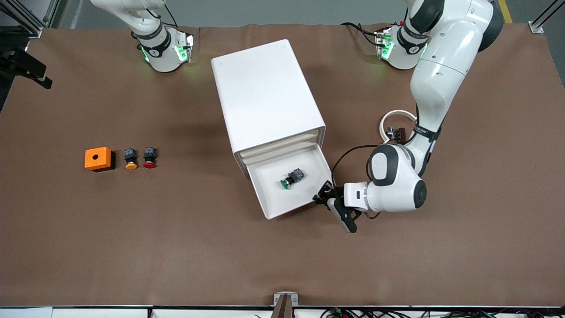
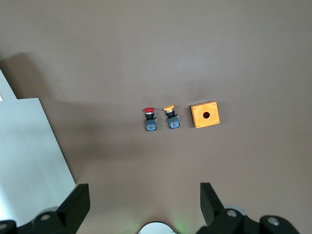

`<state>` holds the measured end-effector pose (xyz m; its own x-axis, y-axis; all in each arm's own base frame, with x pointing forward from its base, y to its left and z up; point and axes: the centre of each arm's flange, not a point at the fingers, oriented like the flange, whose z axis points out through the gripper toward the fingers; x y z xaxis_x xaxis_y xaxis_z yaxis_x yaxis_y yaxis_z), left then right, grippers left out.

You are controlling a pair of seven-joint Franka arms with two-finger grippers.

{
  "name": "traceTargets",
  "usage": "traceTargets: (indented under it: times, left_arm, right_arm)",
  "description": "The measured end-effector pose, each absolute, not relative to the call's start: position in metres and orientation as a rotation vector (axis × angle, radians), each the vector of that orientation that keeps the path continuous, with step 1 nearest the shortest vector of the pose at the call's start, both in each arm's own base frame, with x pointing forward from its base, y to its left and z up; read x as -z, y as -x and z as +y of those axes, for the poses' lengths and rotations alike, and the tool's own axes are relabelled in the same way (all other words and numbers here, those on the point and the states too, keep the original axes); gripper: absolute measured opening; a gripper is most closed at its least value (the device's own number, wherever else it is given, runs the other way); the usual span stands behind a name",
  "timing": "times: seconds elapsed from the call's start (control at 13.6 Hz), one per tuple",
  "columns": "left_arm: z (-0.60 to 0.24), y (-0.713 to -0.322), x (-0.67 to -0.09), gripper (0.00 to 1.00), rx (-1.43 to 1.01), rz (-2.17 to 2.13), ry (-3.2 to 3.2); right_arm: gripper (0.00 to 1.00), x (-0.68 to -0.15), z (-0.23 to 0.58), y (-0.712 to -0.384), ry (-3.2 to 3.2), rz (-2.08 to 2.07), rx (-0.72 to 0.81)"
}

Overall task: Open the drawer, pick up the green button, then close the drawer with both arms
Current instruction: 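Pull the top drawer open with the left gripper, then reach the right gripper toward the drawer while the left gripper releases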

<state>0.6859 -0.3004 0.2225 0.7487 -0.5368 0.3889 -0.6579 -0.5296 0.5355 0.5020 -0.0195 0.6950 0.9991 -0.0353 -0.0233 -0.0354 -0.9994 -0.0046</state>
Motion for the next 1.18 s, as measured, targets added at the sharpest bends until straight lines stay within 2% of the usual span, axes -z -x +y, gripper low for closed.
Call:
traceTargets:
  times: [0.22,0.52,0.66,0.88,1.18]
  left_arm:
    - [-0.291,-0.693,-0.225,0.13,-0.271,-0.872,-2.282]
    - [-0.285,-0.697,-0.227,0.13,-0.287,-0.862,-2.289]
    - [-0.274,-0.705,-0.229,0.27,-0.344,-0.833,-2.327]
    - [-0.264,-0.71,-0.23,0.61,-0.357,-0.811,-2.341]
    - [-0.263,-0.718,-0.252,1.0,-0.407,-0.796,-2.343]
  right_arm:
    - [1.0,-0.687,-0.028,-0.506,3.135,0.087,-0.062]
    - [1.0,-0.643,-0.034,-0.533,3.129,0.102,-0.193]
    - [1.0,-0.62,-0.036,-0.546,3.125,0.106,-0.259]
    - [1.0,-0.595,-0.037,-0.555,3.115,0.109,-0.346]
    - [1.0,-0.576,-0.003,-0.571,3.036,0.267,-0.316]
